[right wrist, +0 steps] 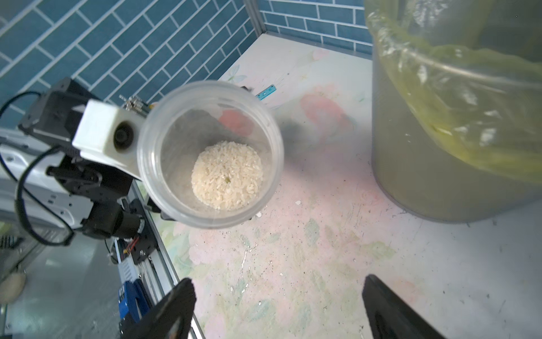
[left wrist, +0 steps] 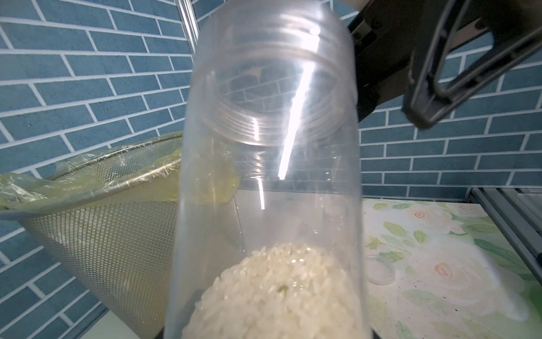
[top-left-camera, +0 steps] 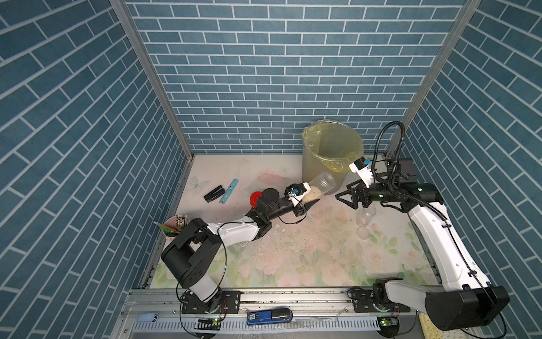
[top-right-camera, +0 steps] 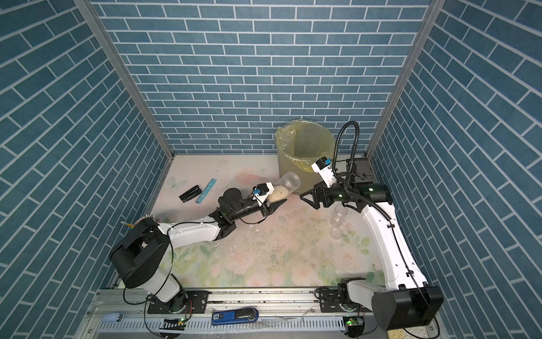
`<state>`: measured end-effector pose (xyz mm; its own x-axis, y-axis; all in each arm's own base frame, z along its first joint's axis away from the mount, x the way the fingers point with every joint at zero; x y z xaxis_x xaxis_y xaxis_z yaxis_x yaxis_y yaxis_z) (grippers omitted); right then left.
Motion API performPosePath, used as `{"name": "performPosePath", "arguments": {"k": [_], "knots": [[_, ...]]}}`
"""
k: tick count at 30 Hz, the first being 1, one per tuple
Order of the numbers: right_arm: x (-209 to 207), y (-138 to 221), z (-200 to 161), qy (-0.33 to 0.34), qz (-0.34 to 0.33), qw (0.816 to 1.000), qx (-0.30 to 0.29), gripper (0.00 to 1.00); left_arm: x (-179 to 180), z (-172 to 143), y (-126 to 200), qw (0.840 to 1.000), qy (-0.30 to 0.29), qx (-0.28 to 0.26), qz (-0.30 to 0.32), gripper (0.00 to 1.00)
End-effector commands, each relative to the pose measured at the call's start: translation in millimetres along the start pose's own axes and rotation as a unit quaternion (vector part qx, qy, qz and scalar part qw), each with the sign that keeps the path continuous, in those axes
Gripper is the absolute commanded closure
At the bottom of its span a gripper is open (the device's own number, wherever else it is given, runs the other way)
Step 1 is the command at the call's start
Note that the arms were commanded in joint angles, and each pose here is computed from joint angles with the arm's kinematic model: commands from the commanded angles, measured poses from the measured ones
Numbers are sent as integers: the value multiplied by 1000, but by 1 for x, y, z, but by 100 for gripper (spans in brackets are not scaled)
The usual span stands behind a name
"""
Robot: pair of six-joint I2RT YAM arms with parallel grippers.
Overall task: Empty moldy rice from jars
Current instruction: Unscrew the lid from the jar.
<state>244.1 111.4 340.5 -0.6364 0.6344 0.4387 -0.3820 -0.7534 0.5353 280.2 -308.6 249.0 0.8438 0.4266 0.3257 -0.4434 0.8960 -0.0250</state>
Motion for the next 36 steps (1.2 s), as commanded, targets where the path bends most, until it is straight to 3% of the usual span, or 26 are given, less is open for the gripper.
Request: {"name": "performPosePath", "arguments": {"k": [1, 5, 9, 11, 13, 22, 36], "knots": [[6, 14, 14, -120, -18, 991, -50, 12, 10, 19, 4, 999, -28, -30, 28, 79], [14, 35, 13, -253, -58, 962, -85, 14, 11, 14, 3, 998, -43, -14, 41, 79], [11, 37, 3, -396, -77, 909, -109, 15, 4, 14, 1, 994, -89, 13, 61, 79], [10, 32, 0, -440, -79, 887, -116, 14, -1, 12, -1, 991, -110, 26, 68, 79], [12, 28, 1, -459, -73, 878, -117, 14, -3, 10, -3, 990, -117, 30, 71, 79], [21, 0, 11, -470, -55, 878, -76, 13, -12, 12, -6, 987, -133, 28, 82, 79], [31, -2, 29, -436, -23, 896, -77, 12, -17, 10, -7, 987, -136, 32, 75, 79]]}}
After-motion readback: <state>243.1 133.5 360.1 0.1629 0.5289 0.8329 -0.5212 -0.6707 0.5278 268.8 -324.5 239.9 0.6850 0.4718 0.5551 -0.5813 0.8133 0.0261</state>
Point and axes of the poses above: each gripper's point midway between its finger pads, its own y axis back along the fingers, its own x axis along the line the jaws close on, z = x × y, the point moved 7 cm from there along y, back along the fingers, and after that the axes turned 7 degrees about -y, right-handed, at the moved point
